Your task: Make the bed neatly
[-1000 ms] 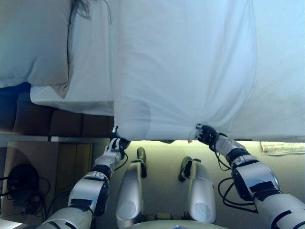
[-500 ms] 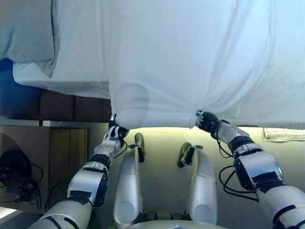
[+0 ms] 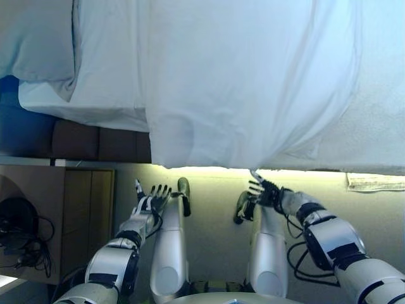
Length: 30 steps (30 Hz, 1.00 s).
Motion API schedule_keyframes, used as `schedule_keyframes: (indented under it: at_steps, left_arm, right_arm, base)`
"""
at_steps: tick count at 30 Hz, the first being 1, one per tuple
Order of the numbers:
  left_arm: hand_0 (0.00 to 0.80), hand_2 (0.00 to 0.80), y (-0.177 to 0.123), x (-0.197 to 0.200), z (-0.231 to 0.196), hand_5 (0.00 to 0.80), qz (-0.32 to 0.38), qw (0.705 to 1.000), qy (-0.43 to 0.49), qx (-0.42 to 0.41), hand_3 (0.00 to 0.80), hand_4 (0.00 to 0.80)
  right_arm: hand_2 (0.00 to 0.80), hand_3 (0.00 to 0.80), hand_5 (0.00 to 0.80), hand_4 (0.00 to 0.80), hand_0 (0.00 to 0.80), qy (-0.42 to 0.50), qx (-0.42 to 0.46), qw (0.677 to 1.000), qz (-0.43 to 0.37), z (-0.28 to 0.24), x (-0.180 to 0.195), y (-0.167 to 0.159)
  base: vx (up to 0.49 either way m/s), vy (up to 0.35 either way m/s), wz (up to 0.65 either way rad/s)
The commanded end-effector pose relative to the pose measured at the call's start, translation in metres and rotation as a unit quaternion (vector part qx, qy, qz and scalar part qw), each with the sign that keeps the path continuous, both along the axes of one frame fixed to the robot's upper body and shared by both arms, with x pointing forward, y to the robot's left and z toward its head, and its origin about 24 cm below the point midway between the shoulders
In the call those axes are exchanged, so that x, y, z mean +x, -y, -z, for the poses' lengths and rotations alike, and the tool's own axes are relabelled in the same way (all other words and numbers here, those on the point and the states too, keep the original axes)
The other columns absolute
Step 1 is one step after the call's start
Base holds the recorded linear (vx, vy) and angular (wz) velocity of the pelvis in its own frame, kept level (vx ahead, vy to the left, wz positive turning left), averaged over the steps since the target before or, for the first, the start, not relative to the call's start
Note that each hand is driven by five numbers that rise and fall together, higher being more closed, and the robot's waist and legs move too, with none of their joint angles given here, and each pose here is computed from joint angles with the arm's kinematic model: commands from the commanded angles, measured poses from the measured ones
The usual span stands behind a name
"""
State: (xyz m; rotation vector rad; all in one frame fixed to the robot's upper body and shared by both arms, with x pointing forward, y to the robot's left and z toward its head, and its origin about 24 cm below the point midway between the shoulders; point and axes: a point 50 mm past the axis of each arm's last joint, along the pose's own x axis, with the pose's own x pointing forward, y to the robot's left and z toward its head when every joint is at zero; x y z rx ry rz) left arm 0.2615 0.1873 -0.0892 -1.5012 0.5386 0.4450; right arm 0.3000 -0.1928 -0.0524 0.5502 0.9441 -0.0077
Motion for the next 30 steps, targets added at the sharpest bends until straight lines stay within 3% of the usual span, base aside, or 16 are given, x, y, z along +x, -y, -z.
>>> schedule_keyframes:
  at_steps: [1, 5, 11, 19, 26, 30]
  left_arm:
    - [0.000, 0.000, 0.007, -0.006, 0.006, 0.000, 0.027, 1.000, -0.015, 0.000, 0.000, 0.000]
    - [0.000, 0.000, 0.010, -0.010, 0.007, 0.000, 0.060, 0.998, 0.011, 0.007, 0.000, 0.000]
    - [0.000, 0.000, 0.033, 0.003, -0.018, 0.000, 0.083, 0.976, 0.202, -0.017, 0.000, 0.000]
    - [0.000, 0.000, 0.030, -0.003, -0.026, 0.000, 0.070, 0.952, 0.297, -0.013, 0.000, 0.000]
    - [0.000, 0.000, 0.025, 0.019, -0.064, 0.000, 0.044, 0.903, 0.427, -0.006, 0.000, 0.000]
    - [0.000, 0.000, 0.021, 0.030, -0.087, 0.000, 0.032, 0.873, 0.486, -0.010, 0.000, 0.000]
  right_arm:
    - [0.000, 0.000, 0.000, 0.000, 0.000, -0.027, 0.026, 0.999, 0.012, 0.011, -0.012, -0.003]
    - [0.000, 0.000, 0.000, 0.000, 0.000, -0.021, 0.046, 0.998, 0.037, 0.015, -0.014, -0.009]
    - [0.000, 0.000, 0.000, 0.000, 0.000, 0.088, 0.082, 0.983, 0.138, 0.009, -0.005, -0.001]
    - [0.000, 0.000, 0.000, 0.000, 0.000, 0.115, 0.120, 0.944, 0.285, 0.004, -0.009, 0.038]
    - [0.000, 0.000, 0.000, 0.000, 0.000, 0.122, 0.180, 0.901, 0.376, -0.012, 0.000, 0.060]
    - [0.000, 0.000, 0.000, 0.000, 0.000, 0.117, 0.181, 0.892, 0.396, -0.022, 0.006, 0.070]
  base:
    - [0.026, -0.044, 0.01]
    - [0.011, -0.048, -0.03]
    - [-0.001, -0.039, -0.03]
    - [0.040, -0.001, -0.05]
    - [0.035, -0.038, -0.03]
    - [-0.044, -0.038, -0.06]
